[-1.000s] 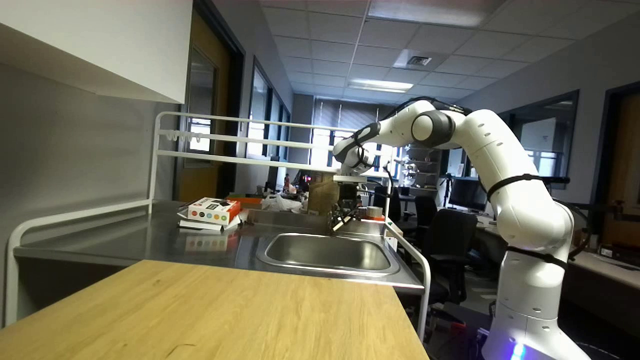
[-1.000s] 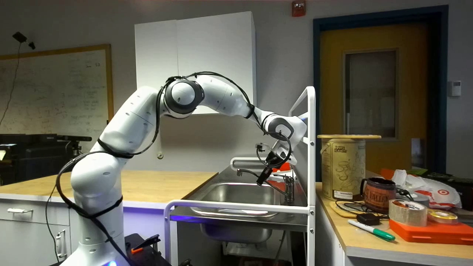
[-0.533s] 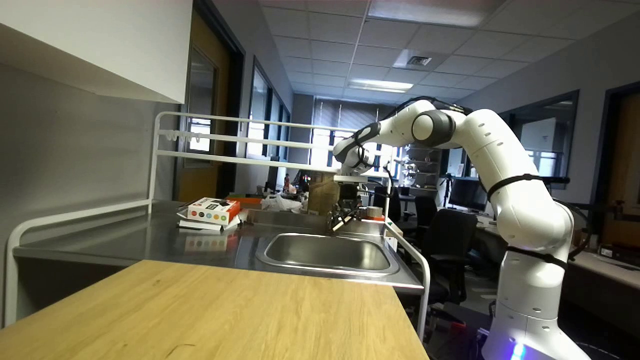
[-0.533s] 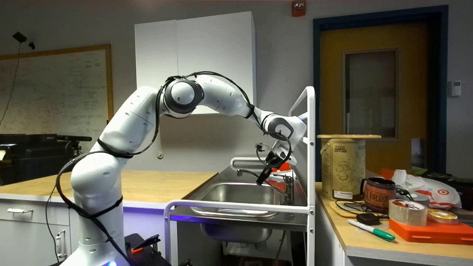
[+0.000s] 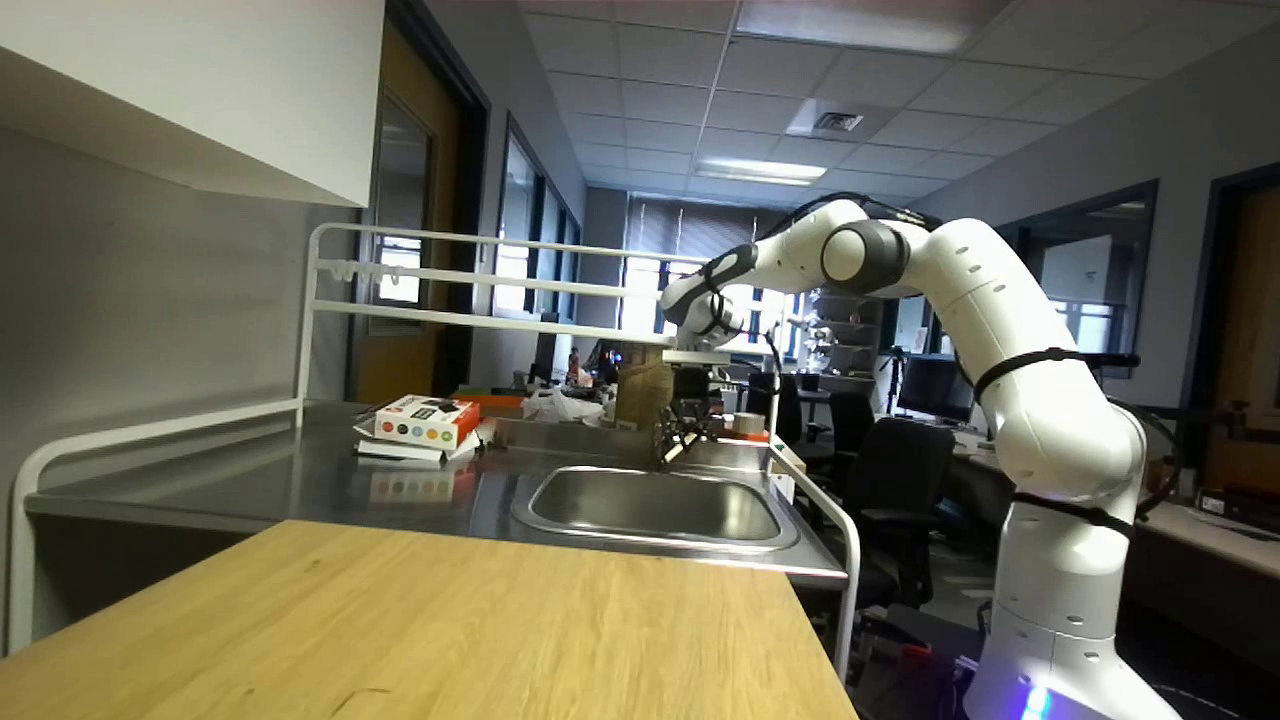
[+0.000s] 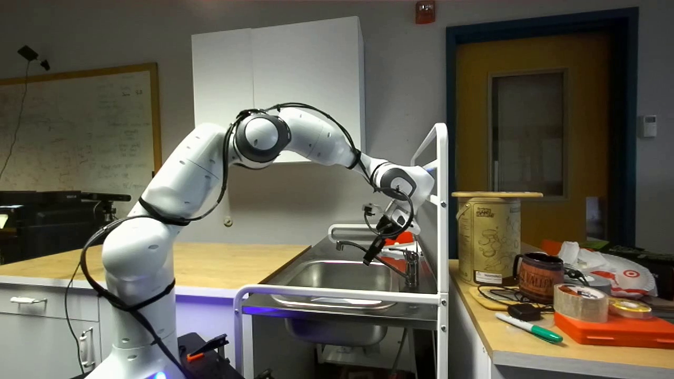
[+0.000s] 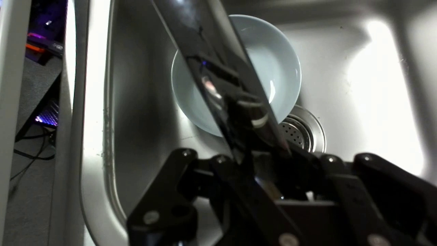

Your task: Pull the faucet of the sink to the right.

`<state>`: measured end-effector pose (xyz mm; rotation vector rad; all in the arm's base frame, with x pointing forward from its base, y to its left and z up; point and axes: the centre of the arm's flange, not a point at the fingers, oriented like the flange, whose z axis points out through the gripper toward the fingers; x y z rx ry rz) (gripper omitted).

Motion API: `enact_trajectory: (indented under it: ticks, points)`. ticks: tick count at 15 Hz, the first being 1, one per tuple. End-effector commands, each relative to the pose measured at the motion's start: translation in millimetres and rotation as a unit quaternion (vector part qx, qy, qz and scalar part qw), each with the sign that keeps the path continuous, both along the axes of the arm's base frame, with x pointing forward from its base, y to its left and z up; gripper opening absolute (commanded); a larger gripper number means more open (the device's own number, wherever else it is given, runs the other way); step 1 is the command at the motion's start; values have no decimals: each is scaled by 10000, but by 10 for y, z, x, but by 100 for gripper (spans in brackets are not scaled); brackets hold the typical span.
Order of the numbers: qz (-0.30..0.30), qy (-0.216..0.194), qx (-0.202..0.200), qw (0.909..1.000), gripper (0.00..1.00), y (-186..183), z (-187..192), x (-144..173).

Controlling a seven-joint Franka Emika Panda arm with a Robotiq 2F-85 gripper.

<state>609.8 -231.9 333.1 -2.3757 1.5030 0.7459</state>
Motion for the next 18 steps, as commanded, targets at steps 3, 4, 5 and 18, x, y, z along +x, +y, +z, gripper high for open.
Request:
enact_trajectory:
  ticks: [3, 4, 5, 18]
  points:
    - [219, -34, 4, 9998, 4, 272, 155, 266]
    - [240, -27, 29, 9997, 7, 296, 159, 283]
    - [260, -25, 48, 9996, 29, 319, 173, 289]
    - [994, -564, 456, 9924, 100, 704, 1032, -61]
